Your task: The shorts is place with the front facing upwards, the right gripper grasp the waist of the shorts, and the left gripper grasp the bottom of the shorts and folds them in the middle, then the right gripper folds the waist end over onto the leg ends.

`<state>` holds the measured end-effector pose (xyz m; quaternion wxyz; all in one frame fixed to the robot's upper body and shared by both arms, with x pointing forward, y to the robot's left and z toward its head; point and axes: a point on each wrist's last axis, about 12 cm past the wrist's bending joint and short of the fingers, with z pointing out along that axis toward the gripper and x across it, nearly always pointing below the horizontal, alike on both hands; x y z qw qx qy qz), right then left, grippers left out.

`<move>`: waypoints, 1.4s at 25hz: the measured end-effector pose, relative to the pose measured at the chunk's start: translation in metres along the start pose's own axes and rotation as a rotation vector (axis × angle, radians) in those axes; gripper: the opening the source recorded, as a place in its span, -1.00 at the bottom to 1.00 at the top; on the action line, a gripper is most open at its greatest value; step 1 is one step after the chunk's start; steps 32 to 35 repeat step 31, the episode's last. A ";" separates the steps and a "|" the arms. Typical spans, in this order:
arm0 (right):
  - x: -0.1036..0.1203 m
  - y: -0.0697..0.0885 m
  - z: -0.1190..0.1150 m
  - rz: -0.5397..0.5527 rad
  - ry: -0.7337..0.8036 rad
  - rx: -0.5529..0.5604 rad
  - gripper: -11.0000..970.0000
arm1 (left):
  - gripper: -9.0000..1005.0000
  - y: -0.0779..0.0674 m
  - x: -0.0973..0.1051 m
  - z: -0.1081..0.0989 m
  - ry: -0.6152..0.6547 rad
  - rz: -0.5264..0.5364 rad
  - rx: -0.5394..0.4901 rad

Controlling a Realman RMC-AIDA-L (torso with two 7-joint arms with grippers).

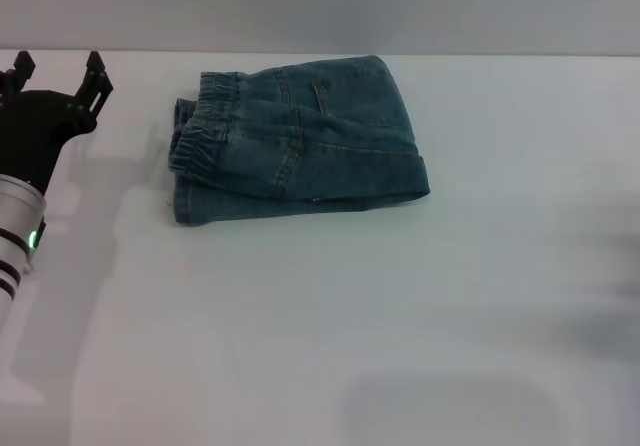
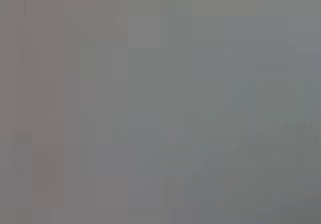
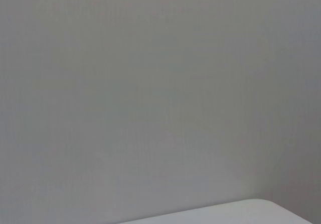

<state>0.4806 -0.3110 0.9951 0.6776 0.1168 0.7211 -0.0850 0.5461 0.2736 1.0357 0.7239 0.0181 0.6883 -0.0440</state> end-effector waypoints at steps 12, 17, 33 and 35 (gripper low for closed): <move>-0.003 0.002 0.005 -0.013 -0.009 -0.019 0.33 | 0.66 -0.006 0.002 -0.002 0.009 0.006 0.029; -0.004 0.005 0.006 -0.019 -0.012 -0.036 0.33 | 0.66 -0.006 0.002 -0.002 0.008 0.004 0.030; -0.005 0.007 0.009 -0.025 -0.015 -0.043 0.33 | 0.66 -0.009 0.000 0.000 0.001 0.001 0.036; -0.005 0.007 0.009 -0.025 -0.015 -0.043 0.33 | 0.66 -0.009 0.000 0.000 0.001 0.001 0.036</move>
